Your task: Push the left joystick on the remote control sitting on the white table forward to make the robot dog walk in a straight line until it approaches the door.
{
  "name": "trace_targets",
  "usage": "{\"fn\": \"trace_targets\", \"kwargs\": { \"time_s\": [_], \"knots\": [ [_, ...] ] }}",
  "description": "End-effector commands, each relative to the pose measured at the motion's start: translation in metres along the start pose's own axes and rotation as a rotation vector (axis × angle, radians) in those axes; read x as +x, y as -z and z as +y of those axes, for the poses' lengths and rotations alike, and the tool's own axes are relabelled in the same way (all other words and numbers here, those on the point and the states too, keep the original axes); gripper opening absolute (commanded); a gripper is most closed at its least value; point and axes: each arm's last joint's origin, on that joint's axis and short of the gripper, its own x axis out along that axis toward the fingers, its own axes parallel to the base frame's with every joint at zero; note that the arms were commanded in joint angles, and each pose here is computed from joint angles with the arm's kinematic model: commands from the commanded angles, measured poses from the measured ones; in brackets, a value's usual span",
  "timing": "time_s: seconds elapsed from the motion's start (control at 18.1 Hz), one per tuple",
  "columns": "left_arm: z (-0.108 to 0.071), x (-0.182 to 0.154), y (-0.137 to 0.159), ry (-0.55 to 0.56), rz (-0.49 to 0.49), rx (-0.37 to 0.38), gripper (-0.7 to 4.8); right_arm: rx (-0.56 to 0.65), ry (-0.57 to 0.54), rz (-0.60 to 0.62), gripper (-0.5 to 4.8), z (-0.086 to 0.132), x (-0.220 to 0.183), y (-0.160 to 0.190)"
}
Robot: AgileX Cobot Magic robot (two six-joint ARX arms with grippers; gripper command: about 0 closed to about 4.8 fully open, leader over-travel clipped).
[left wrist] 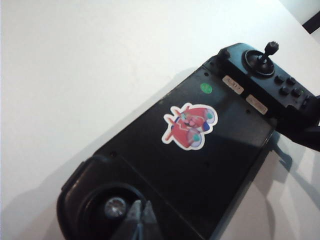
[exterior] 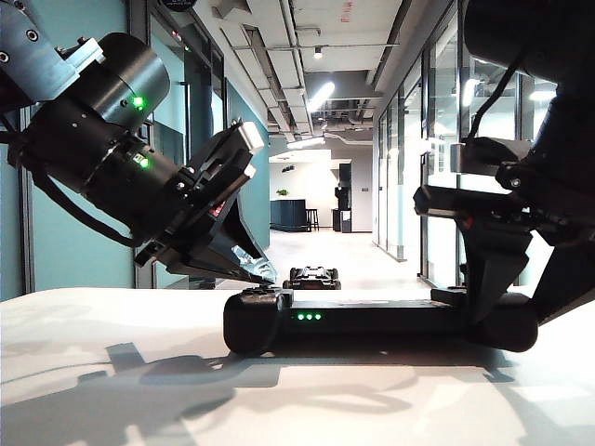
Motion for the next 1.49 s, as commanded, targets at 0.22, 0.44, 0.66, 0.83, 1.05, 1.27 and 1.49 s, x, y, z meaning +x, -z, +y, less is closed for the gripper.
{"fn": "trace_targets", "kwargs": {
  "time_s": [0.22,0.44,0.66,0.83,1.05,1.27,1.49],
  "knots": [
    [0.0005,0.0014,-0.0047,-0.002,-0.038,0.020,-0.06,0.005,-0.021,-0.016,1.66,0.0016,-0.0014,-0.0025],
    [0.0044,0.0079,0.0011,-0.001,-0.014,0.007,-0.06,0.005,-0.021,-0.016,1.66,0.0016,-0.0014,-0.0025],
    [0.0047,0.0081,0.0005,-0.007,-0.022,0.011,-0.06,0.005,-0.020,-0.016,1.66,0.0016,-0.0014,-0.0026],
    [0.0047,0.0081,0.0005,-0.007,-0.021,0.009,-0.06,0.005,-0.021,-0.016,1.66,0.0016,-0.0014,-0.0025],
    [0.0047,0.0081,0.0005,-0.007,-0.021,0.008,-0.06,0.005,-0.021,-0.016,1.66,0.0016,-0.0014,-0.0025],
    [0.0047,0.0081,0.0005,-0.007,-0.021,0.008,-0.06,0.005,-0.021,-0.016,1.66,0.0016,-0.0014,-0.0025],
    [0.0047,0.0081,0.0005,-0.007,-0.021,0.008,-0.06,0.005,-0.020,-0.016,1.66,0.0016,-0.0014,-0.0026]
  ]
}}
